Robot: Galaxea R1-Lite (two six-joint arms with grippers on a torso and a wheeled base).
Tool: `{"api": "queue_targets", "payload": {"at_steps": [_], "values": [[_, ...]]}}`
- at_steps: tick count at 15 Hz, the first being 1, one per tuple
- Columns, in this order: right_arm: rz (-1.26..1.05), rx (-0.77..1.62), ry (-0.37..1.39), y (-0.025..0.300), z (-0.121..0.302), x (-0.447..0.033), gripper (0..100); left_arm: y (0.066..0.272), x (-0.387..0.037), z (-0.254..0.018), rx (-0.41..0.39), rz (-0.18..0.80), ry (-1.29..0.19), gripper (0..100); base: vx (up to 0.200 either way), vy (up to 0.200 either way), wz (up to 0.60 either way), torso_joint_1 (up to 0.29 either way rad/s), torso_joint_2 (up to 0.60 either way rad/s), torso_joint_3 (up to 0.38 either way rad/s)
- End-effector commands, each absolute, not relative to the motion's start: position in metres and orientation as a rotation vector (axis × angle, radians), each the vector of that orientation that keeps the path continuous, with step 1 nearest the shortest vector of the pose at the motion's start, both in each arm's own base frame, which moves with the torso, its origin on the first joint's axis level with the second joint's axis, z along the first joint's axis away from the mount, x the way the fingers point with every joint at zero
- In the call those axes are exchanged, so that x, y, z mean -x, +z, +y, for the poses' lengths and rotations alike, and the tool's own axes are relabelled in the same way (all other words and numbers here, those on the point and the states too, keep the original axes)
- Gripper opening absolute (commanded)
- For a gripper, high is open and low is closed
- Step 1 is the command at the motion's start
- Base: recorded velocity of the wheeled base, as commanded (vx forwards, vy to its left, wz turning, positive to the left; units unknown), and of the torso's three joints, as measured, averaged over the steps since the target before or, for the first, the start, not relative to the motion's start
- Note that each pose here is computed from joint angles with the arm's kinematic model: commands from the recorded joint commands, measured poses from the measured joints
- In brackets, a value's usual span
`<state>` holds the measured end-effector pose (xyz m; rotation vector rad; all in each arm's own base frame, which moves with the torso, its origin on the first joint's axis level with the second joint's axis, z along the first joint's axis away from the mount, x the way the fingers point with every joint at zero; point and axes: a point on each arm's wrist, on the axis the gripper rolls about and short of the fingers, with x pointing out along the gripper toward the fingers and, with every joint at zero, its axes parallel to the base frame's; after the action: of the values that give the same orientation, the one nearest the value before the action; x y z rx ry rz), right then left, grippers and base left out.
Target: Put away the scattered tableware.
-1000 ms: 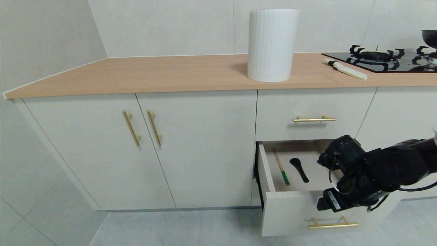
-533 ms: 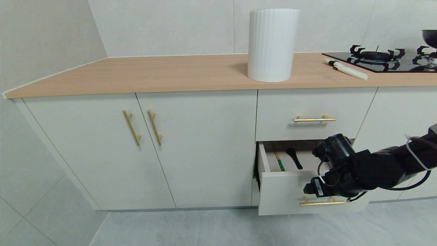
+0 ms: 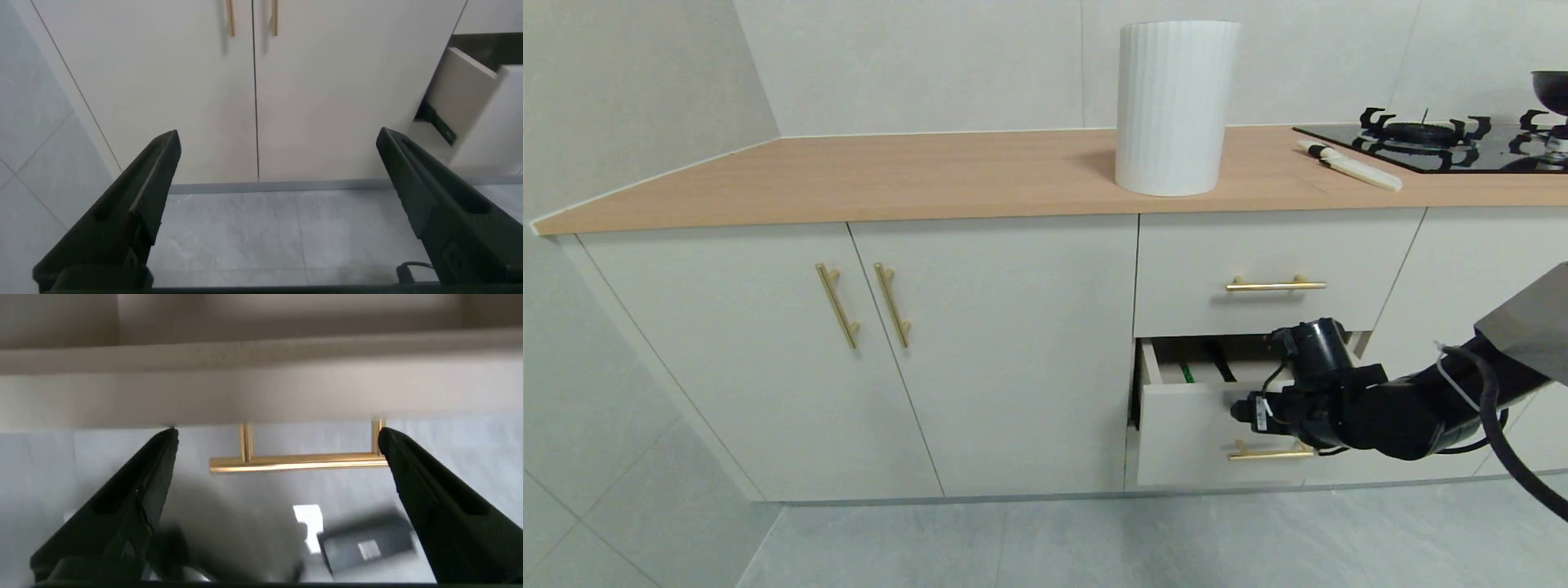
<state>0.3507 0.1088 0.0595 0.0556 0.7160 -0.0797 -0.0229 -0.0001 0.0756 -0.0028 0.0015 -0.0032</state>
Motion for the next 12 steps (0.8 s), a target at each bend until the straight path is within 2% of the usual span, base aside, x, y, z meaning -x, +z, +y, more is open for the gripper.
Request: {"api": "queue_targets", "payload": {"at_steps": [1, 7, 12], "values": [[0.727, -0.056, -0.089, 0.041, 0.107, -0.355, 100, 0.076, 0.023, 0.0, 0.003, 0.003, -0.003, 100, 0.0, 0.0, 0.0, 0.0, 0.0, 0.0], [0.493, -0.143, -0.127, 0.016, 0.103, -0.383, 100, 0.076, 0.023, 0.0, 0.003, 0.002, -0.005, 100, 0.0, 0.0, 0.0, 0.0, 0.0, 0.0], [0.439, -0.167, -0.136, 0.004, 0.103, -0.396, 100, 0.076, 0.023, 0.0, 0.003, 0.002, -0.003, 100, 0.0, 0.0, 0.0, 0.0, 0.0, 0.0]]}}
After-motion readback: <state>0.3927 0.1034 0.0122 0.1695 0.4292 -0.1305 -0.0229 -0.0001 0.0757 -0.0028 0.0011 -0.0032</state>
